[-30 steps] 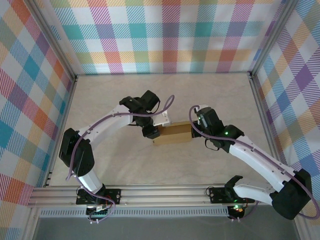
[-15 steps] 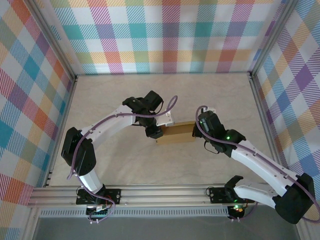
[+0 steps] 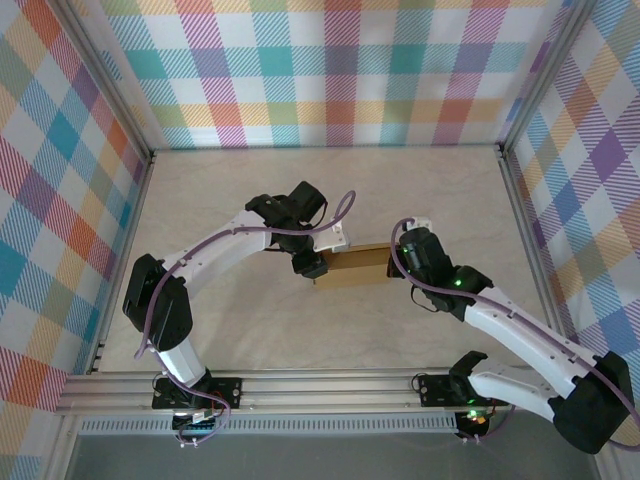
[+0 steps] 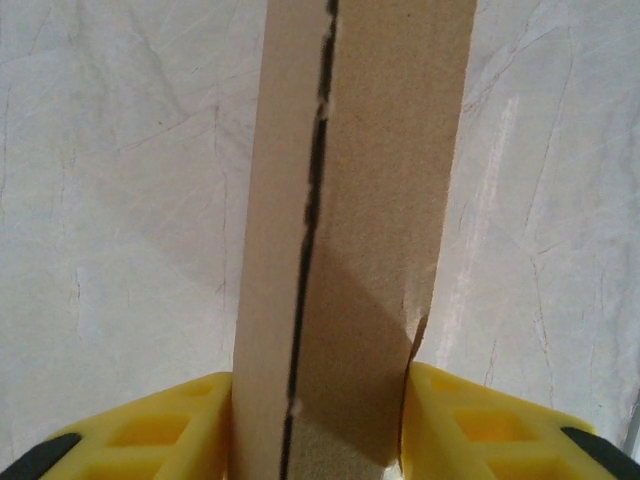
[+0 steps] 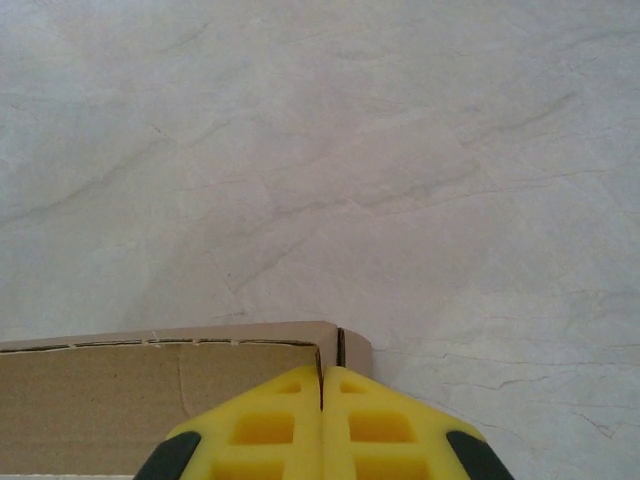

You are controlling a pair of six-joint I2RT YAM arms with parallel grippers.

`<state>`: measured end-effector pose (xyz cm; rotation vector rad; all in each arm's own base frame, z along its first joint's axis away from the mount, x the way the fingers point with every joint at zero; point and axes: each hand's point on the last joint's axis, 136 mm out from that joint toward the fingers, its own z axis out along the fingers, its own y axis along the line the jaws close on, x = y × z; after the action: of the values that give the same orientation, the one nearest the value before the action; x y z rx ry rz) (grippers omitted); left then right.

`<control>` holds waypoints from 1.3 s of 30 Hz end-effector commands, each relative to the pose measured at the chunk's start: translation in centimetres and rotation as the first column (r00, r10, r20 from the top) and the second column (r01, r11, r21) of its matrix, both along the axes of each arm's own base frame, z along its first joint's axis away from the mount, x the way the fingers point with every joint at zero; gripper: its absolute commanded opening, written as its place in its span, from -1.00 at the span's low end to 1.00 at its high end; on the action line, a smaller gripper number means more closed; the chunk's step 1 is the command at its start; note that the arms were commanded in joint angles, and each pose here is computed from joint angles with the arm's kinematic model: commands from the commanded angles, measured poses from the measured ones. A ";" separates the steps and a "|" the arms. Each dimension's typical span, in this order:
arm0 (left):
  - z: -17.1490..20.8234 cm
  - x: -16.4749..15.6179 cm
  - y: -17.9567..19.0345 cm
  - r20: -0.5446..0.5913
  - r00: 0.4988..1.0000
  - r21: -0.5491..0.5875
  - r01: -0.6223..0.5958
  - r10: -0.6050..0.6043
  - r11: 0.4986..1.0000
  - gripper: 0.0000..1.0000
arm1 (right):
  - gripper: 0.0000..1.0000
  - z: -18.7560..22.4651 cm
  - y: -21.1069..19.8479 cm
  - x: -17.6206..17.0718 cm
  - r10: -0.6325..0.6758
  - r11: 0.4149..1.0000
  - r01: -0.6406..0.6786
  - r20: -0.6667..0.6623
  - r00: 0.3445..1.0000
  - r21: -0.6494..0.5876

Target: Fold the paper box

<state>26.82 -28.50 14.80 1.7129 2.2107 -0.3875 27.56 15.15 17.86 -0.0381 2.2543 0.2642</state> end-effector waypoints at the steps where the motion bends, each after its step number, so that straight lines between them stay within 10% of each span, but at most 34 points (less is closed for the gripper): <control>1: -1.8 -1.6 -0.1 -0.065 0.998 0.024 0.021 -0.019 0.999 -0.09 | -1.00 -0.4 0.7 0.0 0.027 1.000 -0.027 -0.017 1.000 -0.001; 20: 6.3 -0.1 -1.7 0.068 0.981 -0.274 -0.156 0.181 0.949 1.00 | -1.00 -0.6 0.5 0.1 0.038 0.998 -0.038 -0.013 0.999 -0.043; 28: 7.3 2.1 3.8 0.082 0.791 -0.226 -0.577 0.606 0.785 0.57 | -1.00 -0.4 0.3 0.2 0.043 0.996 -0.045 -0.025 0.999 -0.080; 35: 7.0 0.2 4.7 0.035 0.803 -0.214 -0.575 0.595 0.790 -0.09 | -1.00 -0.4 0.8 0.4 0.049 0.996 -0.051 -0.040 0.998 -0.069; 39: 6.6 -0.5 3.7 -0.093 0.851 -0.175 -0.524 0.516 0.833 -0.09 | -1.00 -0.3 0.7 0.2 0.050 0.997 -0.052 -0.034 0.998 -0.055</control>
<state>27.01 -24.34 21.05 0.9082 2.4088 -0.3743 28.35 15.74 17.74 -0.1019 2.2679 0.2204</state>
